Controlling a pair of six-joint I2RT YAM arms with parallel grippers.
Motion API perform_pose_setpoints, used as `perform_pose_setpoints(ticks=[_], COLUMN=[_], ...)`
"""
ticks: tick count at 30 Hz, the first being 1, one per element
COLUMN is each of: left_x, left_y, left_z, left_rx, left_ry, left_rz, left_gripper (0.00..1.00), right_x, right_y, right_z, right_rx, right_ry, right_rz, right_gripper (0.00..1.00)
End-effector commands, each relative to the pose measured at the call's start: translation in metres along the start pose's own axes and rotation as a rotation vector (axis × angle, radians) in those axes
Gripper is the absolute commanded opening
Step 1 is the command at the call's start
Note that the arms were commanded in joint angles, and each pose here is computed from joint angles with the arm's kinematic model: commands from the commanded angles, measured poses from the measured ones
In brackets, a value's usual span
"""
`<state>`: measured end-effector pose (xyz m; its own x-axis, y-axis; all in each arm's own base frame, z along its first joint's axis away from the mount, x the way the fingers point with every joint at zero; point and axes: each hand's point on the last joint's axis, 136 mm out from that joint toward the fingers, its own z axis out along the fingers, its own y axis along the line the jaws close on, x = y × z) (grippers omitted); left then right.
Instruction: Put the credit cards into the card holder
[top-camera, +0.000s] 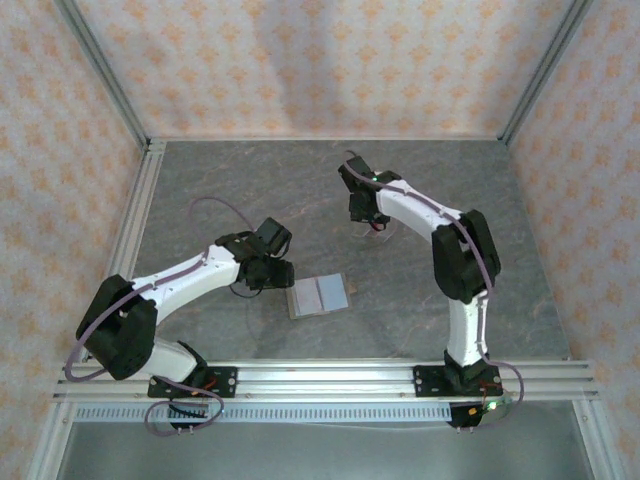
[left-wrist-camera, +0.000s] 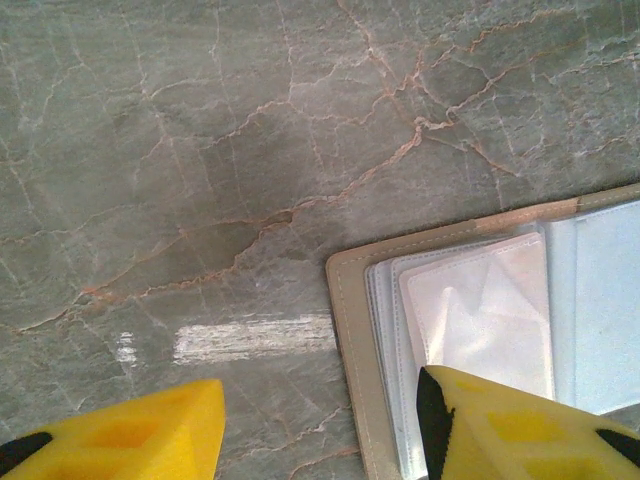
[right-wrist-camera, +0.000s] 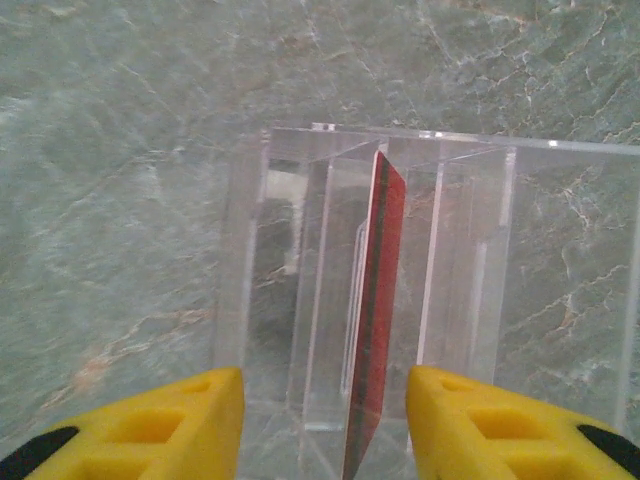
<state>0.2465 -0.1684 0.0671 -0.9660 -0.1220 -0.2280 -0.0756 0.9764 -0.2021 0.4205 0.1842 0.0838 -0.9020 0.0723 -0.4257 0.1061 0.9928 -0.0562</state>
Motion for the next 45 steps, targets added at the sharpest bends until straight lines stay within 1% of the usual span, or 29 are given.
perform_pose_setpoints(ticks=[1, 8, 10, 14, 18, 21, 24, 33, 45], left_x=[0.004, 0.004, 0.004, 0.005, 0.005, 0.005, 0.005, 0.005, 0.003], left_y=[0.003, 0.003, 0.003, 0.004, 0.005, 0.006, 0.007, 0.007, 0.006], left_z=[0.005, 0.006, 0.006, 0.005, 0.006, 0.005, 0.005, 0.008, 0.012], left_rx=[-0.008, -0.009, -0.009, -0.012, -0.010, -0.013, -0.012, -0.012, -0.015], left_ry=[0.007, 0.008, 0.007, 0.004, 0.003, 0.000, -0.002, 0.006, 0.016], left_rz=[0.026, 0.036, 0.038, 0.041, 0.040, 0.042, 0.036, 0.034, 0.030], left_gripper=[0.55, 0.55, 0.55, 0.55, 0.55, 0.55, 0.55, 0.55, 0.54], right_x=[-0.008, -0.009, -0.008, -0.008, -0.009, -0.007, -0.009, -0.002, -0.011], right_y=[-0.013, -0.014, -0.016, -0.018, -0.020, -0.023, -0.027, -0.037, -0.048], right_z=[-0.001, 0.009, 0.012, 0.011, 0.013, 0.012, 0.007, -0.003, -0.026], right_rx=[0.085, 0.112, 0.121, 0.130, 0.137, 0.144, 0.149, 0.139, 0.154], right_ry=[-0.002, 0.010, 0.020, 0.018, 0.021, 0.032, 0.020, 0.019, -0.029], right_rz=[-0.030, -0.038, -0.038, -0.038, -0.042, -0.043, -0.043, -0.057, -0.094], right_gripper=[0.43, 0.30, 0.25, 0.17, 0.12, 0.05, 0.01, 0.00, 0.00])
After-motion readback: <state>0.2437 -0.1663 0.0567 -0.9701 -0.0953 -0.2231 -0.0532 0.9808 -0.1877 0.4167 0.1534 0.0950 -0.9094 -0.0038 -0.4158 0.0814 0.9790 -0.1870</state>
